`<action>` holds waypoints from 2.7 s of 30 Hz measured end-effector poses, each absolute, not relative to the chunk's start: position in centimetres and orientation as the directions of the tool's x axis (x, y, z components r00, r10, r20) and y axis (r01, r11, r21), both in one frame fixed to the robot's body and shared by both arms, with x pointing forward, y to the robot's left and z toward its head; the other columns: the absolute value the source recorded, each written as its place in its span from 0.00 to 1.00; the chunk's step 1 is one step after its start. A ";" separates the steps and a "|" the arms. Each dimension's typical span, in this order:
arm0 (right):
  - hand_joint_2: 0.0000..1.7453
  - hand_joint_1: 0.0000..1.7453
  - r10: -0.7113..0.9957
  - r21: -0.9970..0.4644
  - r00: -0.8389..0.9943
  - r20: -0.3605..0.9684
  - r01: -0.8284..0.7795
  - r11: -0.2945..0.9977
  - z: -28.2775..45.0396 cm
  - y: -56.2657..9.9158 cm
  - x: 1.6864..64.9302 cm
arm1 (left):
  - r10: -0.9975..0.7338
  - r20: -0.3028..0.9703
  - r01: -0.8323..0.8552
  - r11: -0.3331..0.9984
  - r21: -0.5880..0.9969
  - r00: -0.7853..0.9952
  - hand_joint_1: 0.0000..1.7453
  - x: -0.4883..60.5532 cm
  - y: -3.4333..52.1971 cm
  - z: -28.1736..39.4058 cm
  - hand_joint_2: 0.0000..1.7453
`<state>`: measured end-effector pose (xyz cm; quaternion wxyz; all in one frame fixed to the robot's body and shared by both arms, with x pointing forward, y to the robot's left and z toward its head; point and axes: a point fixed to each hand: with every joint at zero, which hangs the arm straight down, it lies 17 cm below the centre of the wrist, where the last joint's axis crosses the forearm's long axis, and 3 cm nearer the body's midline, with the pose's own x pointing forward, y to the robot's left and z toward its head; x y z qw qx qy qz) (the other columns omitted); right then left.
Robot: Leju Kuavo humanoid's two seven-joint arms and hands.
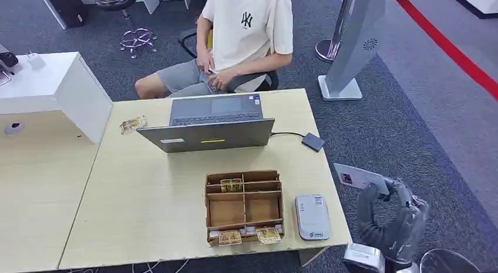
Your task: Pass the card to the sensor for recognition and then transmit it.
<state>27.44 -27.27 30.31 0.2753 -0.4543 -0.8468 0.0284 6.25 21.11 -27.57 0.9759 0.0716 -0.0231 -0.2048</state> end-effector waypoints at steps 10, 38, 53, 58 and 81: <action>1.00 1.00 0.823 -0.345 -0.556 0.112 0.755 0.558 36.0 -17.8 29.6 | -0.476 0.025 0.468 0.872 0.141 0.879 0.00 6.7 20.8 -27.5 0.00; 1.00 1.00 0.893 -0.513 -0.442 -0.080 0.787 0.344 39.1 -8.0 43.7 | -0.621 0.030 0.611 0.777 0.149 0.783 0.00 8.6 20.3 -27.1 0.00; 1.00 0.00 0.915 -0.574 -0.391 -0.101 0.774 0.267 35.7 -9.3 44.8 | -0.612 0.026 0.603 0.784 0.147 0.790 0.00 8.4 20.3 -27.1 0.00; 1.00 0.00 0.876 -0.563 -0.468 -0.117 0.758 0.329 35.4 -8.2 41.9 | -0.599 0.023 0.590 0.793 0.149 0.800 0.00 8.0 20.4 -27.2 0.00; 1.00 0.85 0.749 -0.547 -0.639 0.177 0.568 0.614 29.5 -9.2 31.2 | -0.469 0.003 0.465 0.876 0.131 0.883 0.00 6.4 20.4 -27.4 0.00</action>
